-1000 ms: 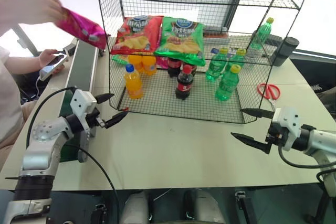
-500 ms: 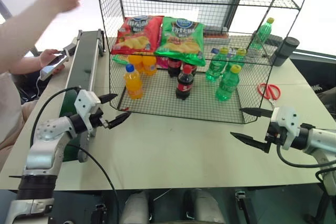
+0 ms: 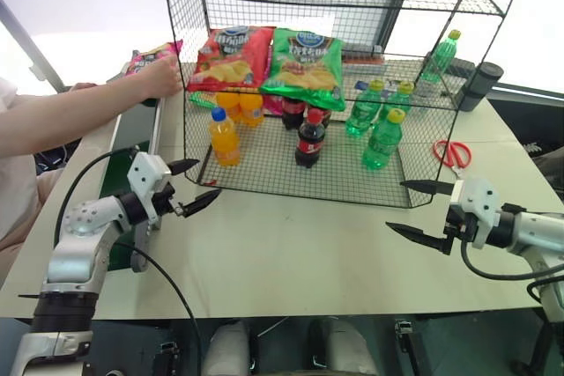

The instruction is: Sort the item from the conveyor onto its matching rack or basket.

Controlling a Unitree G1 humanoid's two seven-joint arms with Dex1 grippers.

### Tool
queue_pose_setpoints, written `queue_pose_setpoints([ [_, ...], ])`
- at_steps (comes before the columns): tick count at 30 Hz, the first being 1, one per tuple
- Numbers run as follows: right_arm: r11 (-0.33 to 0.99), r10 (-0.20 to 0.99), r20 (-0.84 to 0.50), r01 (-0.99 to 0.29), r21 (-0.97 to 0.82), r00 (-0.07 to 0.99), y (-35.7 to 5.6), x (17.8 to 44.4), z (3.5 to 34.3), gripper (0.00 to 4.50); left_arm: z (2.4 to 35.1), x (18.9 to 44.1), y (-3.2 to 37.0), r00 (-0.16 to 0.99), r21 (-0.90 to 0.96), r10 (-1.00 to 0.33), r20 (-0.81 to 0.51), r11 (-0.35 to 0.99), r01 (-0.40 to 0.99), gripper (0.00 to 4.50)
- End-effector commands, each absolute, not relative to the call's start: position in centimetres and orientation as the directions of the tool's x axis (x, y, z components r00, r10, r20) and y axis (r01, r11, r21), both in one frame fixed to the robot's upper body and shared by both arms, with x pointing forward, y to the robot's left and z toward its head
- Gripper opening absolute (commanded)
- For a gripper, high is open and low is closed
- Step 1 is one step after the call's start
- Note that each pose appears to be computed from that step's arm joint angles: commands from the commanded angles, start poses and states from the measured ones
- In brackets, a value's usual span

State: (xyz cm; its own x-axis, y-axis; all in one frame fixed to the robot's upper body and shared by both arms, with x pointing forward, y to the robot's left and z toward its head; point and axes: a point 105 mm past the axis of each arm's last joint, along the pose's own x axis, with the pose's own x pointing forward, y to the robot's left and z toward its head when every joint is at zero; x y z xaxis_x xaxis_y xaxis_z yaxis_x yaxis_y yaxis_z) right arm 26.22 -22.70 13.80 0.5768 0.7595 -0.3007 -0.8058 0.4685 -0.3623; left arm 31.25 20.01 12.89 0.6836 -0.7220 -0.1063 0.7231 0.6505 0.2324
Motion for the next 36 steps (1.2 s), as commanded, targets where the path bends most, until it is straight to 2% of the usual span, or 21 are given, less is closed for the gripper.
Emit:
queue_pose_setpoints([
  [1, 0.453, 0.766, -0.282, -0.797, -0.400, 0.577, -22.5, 26.3, 14.7, 4.43, 13.6, 31.1, 20.4, 0.692, 0.265, -0.717, -0.091, 0.652, 0.710, 4.50],
  [15, 0.425, 0.793, -0.272, -0.814, -0.396, 0.546, -21.5, 27.0, 14.4, 4.43, 13.6, 30.2, 21.5, 0.719, 0.286, -0.685, -0.113, 0.671, 0.684, 4.50],
  [19, 0.441, 0.812, -0.219, -0.814, -0.378, 0.542, -20.4, 27.4, 14.8, 4.43, 15.0, 30.0, 22.9, 0.766, 0.363, -0.641, -0.050, 0.703, 0.612, 4.50],
  [22, 0.453, 0.844, -0.141, -0.829, -0.328, 0.517, -18.5, 27.7, 15.4, 4.43, 16.3, 29.6, 24.4, 0.811, 0.430, -0.584, -0.015, 0.729, 0.533, 4.50],
  [28, 0.401, 0.909, -0.043, -0.898, -0.179, 0.414, -14.1, 27.4, 15.2, 4.43, 16.4, 28.2, 26.9, 0.889, 0.556, -0.456, -0.034, 0.731, 0.396, 4.50],
  [31, 0.345, 0.937, -0.014, -0.930, -0.130, 0.349, -11.6, 27.1, 14.9, 4.43, 15.5, 27.0, 29.5, 0.933, 0.702, -0.346, -0.102, 0.640, 0.314, 4.50],
  [34, 0.293, 0.956, 0.004, -0.950, -0.109, 0.295, -10.1, 26.9, 15.2, 4.43, 16.1, 26.4, 32.6, 0.979, 0.810, -0.190, -0.078, 0.560, 0.174, 4.50],
  [36, 0.252, 0.968, 0.013, -0.961, -0.110, 0.252, -9.3, 26.6, 15.5, 4.43, 16.0, 25.9, 33.8, 0.986, 0.862, -0.137, -0.094, 0.484, 0.149, 4.50],
])
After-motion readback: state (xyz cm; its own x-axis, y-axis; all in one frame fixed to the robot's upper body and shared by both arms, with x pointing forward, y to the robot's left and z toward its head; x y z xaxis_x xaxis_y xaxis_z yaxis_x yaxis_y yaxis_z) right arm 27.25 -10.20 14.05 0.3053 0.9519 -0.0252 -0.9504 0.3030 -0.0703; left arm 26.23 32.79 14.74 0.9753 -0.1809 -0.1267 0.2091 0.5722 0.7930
